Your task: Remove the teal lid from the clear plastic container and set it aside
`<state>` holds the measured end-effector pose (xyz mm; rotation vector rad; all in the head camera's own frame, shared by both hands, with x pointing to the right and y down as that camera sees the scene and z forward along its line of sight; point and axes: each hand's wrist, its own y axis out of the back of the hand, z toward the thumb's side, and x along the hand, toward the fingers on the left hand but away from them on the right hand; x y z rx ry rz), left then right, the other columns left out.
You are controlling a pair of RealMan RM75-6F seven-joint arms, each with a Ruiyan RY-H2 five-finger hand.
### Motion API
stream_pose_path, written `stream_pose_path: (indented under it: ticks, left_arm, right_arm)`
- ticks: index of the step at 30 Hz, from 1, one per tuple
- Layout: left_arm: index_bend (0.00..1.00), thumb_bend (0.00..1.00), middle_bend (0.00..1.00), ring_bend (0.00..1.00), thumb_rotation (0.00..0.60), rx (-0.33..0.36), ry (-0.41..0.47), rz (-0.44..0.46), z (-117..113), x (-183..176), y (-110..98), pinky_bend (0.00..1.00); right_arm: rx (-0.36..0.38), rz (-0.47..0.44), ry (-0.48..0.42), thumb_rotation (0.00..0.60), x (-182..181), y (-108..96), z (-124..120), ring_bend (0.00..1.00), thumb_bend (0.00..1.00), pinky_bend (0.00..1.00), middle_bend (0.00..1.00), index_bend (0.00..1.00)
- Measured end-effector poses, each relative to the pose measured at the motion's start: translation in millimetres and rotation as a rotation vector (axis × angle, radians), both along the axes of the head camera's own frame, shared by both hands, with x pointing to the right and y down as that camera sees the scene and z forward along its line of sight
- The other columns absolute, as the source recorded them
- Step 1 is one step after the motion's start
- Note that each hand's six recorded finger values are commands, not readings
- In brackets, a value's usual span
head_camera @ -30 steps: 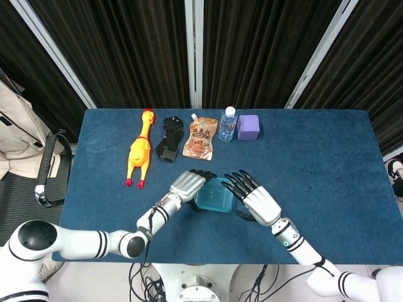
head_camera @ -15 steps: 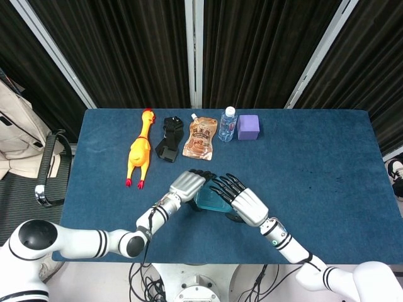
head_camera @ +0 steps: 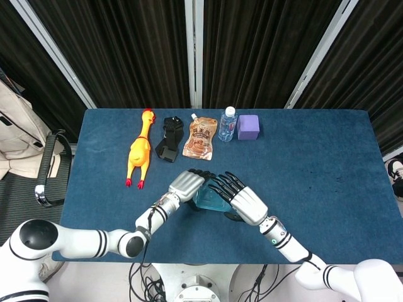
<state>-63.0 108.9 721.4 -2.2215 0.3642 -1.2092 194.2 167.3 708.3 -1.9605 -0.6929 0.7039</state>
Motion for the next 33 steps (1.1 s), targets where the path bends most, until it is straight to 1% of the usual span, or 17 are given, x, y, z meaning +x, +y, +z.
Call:
stream_pose_path:
  ticks: [7, 9, 11, 13, 16, 18, 21, 24, 27, 33]
  left_arm:
    - [0.25, 0.00, 0.31, 0.20, 0.600, 0.007, -0.005, 0.003, 1.5, 0.0, 0.2, 0.19]
    - [0.25, 0.00, 0.31, 0.20, 0.600, 0.006, -0.004, 0.003, 1.5, 0.0, 0.2, 0.19]
    - [0.25, 0.00, 0.31, 0.20, 0.600, 0.005, -0.001, 0.002, 1.0, 0.4, 0.0, 0.19]
    - [0.25, 0.00, 0.30, 0.20, 0.600, 0.005, 0.003, 0.001, 0.2, 0.7, 0.0, 0.19]
    - [0.24, 0.00, 0.30, 0.20, 0.600, 0.003, 0.012, 0.003, -1.4, 1.5, 0.6, 0.18]
    - [0.24, 0.00, 0.29, 0.20, 0.600, -0.001, 0.018, 0.003, -2.4, 1.8, 1.1, 0.18]
    - [0.21, 0.00, 0.28, 0.20, 0.600, 0.000, 0.024, 0.005, -3.8, 1.8, 1.2, 0.17]
    - [0.17, 0.00, 0.26, 0.18, 0.600, -0.004, 0.032, 0.001, -4.9, 1.3, 1.2, 0.13]
    - [0.14, 0.00, 0.22, 0.11, 0.600, -0.007, 0.041, -0.005, -6.4, 0.3, 0.5, 0.10]
    - [0.12, 0.00, 0.15, 0.00, 0.600, -0.005, 0.053, -0.012, -8.4, -2.5, -0.6, 0.03]
  right_arm:
    - [0.007, 0.009, -0.004, 0.600, 0.3, -2.7, -3.4, 0.00, 0.12, 0.00, 0.00, 0.00]
    - [0.010, 0.010, -0.006, 0.600, 0.1, -3.0, -3.9, 0.00, 0.15, 0.00, 0.00, 0.00]
    - [0.011, 0.011, -0.009, 0.600, -0.2, -3.1, -4.1, 0.00, 0.22, 0.00, 0.01, 0.01]
    - [0.015, 0.014, -0.014, 0.600, -0.3, -3.4, -4.4, 0.00, 0.29, 0.00, 0.05, 0.08]
    - [0.028, 0.022, -0.025, 0.600, 0.0, -4.3, -5.3, 0.00, 0.35, 0.00, 0.12, 0.24]
    - [0.042, 0.030, -0.034, 0.600, 0.2, -5.3, -6.0, 0.00, 0.40, 0.00, 0.15, 0.32]
    - [0.057, 0.037, -0.043, 0.600, -0.6, -6.0, -5.7, 0.00, 0.44, 0.00, 0.17, 0.36]
    - [0.058, 0.037, -0.044, 0.600, -1.8, -5.9, -5.1, 0.00, 0.44, 0.00, 0.18, 0.40]
    - [0.054, 0.038, -0.039, 0.600, -1.8, -5.3, -4.2, 0.00, 0.44, 0.00, 0.19, 0.45]
    - [0.050, 0.047, -0.035, 0.600, -1.0, -5.6, -4.3, 0.00, 0.44, 0.00, 0.20, 0.55]
